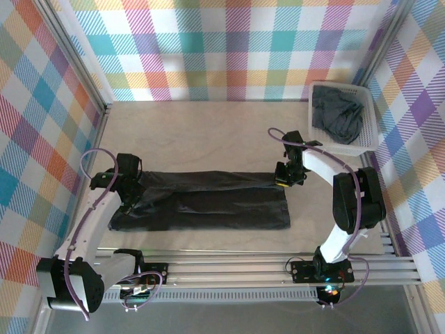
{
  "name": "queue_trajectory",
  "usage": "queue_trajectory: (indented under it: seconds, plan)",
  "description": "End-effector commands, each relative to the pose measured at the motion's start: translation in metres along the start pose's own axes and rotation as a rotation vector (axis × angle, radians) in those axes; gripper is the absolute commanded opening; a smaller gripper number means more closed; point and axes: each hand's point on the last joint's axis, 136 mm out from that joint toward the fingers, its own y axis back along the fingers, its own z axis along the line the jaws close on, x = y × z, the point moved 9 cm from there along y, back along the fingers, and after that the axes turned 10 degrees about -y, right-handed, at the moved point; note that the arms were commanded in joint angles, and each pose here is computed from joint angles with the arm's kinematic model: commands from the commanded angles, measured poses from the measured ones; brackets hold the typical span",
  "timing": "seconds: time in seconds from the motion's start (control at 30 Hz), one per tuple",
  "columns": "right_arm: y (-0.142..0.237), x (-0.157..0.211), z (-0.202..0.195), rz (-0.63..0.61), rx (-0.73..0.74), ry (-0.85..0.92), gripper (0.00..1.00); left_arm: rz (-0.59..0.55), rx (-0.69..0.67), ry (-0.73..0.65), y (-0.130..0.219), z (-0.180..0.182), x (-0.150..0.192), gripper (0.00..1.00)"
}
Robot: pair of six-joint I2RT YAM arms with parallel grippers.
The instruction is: Fold and stack the t-shirts
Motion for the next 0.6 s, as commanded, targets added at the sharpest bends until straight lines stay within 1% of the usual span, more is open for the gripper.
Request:
queue_trajectory:
  seconds: [0.0, 0.27, 0.37, 0.47, 0.57]
  plan:
    - [0.013, 0.003, -0.002, -0.018, 0.028, 0.012, 0.00, -0.031, -0.027, 0.013, 0.007, 0.007, 0.000, 0.00]
    - [0.025, 0.003, -0.003, -0.053, 0.041, 0.031, 0.00, -0.008, -0.043, 0.026, 0.016, 0.011, 0.004, 0.00]
    - [0.021, 0.004, -0.002, -0.039, 0.036, 0.035, 0.00, -0.042, -0.063, 0.033, 0.030, 0.017, 0.005, 0.00]
    - [0.019, 0.007, 0.001, -0.040, 0.043, 0.046, 0.00, -0.077, -0.040, 0.037, 0.041, 0.022, 0.006, 0.00]
    - [0.015, 0.010, 0.002, -0.040, 0.053, 0.055, 0.02, -0.056, -0.027, 0.020, 0.041, 0.022, 0.011, 0.00]
